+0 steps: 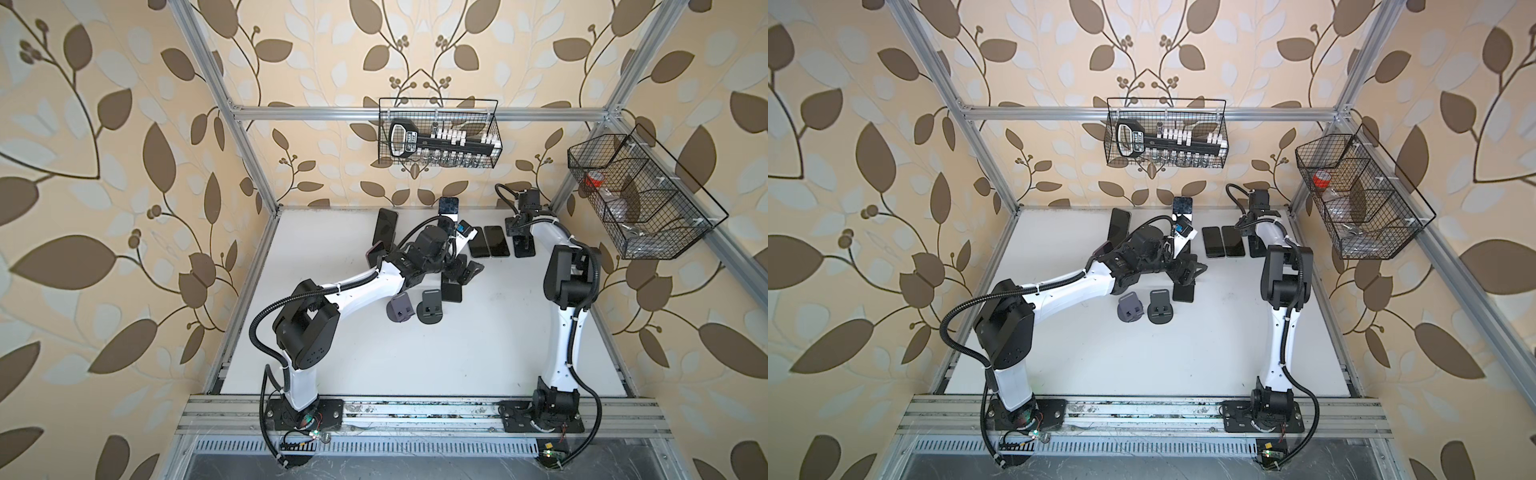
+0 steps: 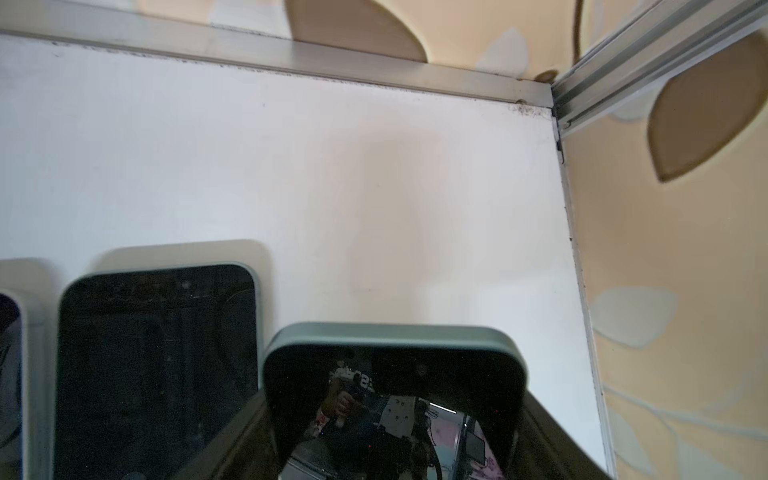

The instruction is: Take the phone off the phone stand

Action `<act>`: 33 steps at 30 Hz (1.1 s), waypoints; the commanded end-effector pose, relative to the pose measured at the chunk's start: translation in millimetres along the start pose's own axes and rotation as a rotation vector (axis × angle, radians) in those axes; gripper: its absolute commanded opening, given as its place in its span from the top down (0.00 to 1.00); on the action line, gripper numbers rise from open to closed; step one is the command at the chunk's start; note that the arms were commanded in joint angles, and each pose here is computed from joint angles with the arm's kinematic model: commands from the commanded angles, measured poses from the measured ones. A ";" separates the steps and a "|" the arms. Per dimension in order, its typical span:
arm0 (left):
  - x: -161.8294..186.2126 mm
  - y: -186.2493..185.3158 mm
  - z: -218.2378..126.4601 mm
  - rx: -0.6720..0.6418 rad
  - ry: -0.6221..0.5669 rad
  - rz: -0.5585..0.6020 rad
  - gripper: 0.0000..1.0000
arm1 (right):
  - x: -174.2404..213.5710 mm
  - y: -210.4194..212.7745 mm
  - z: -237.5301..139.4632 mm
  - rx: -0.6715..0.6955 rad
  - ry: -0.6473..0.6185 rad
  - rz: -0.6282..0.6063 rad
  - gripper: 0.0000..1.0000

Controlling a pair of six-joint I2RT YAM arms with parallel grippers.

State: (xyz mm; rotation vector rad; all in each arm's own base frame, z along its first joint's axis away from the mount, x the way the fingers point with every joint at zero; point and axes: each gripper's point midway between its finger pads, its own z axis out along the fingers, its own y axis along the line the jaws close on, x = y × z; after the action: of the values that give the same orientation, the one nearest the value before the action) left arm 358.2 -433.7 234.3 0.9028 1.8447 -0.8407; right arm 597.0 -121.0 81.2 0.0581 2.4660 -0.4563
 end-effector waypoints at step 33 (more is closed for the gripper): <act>-18.1 -0.9 14.3 0.026 -0.047 -0.018 0.04 | 20.2 7.6 41.2 -0.217 0.057 0.081 0.36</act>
State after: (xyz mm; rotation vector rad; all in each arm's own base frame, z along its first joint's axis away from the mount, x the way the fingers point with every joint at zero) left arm 365.0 -444.1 217.6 0.8926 1.8813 -0.8705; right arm 605.5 -130.0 51.3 0.0773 2.5133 -0.1782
